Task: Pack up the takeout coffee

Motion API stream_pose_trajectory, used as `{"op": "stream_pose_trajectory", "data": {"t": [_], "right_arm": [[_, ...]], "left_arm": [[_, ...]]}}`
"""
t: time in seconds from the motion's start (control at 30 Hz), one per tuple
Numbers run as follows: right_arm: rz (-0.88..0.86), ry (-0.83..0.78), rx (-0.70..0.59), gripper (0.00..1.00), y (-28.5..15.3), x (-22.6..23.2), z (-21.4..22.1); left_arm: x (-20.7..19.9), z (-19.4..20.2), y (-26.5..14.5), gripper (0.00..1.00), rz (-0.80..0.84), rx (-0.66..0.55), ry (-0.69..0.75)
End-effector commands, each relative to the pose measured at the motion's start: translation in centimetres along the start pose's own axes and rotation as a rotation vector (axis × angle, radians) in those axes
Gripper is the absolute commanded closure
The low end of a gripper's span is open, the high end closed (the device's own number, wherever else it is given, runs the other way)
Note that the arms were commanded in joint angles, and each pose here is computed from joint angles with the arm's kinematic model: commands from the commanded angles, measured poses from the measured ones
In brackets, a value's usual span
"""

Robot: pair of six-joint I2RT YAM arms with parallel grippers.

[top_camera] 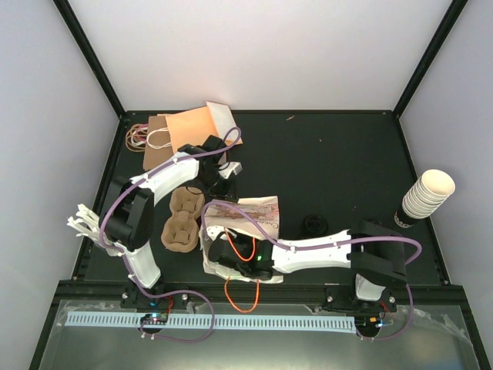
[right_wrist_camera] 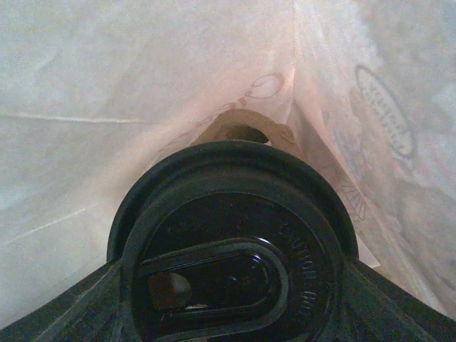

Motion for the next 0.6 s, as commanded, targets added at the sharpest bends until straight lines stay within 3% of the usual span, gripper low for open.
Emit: {"op": "stream_pose_trajectory", "data": {"t": [0.0,0.37,0.57], "right_arm": [[0.056,-0.206,0.279,0.49,2.6,-1.1,9.0],[0.057,-0.169,0.123,0.49,-0.2,-2.7,3.1],[0.089,-0.162,0.104,0.49,-1.5,-3.9,2.2]], "left_arm": [[-2.6,3.3,0.1,0.76,0.120,0.131,-0.039],[-2.6,3.5,0.2,0.74,0.122,0.150,-0.044],[-2.6,3.3,0.2,0.72,0.124,0.152,-0.046]]}}
Point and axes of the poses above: each gripper's point midway between its finger pads, its own y axis out along the fingers, its own x axis along the line the jaws close on, z = x × y, the point moved 2 cm from there along -y, back along the fingers, and after that the axes turned 12 degrees about y, right-handed, at the moved point
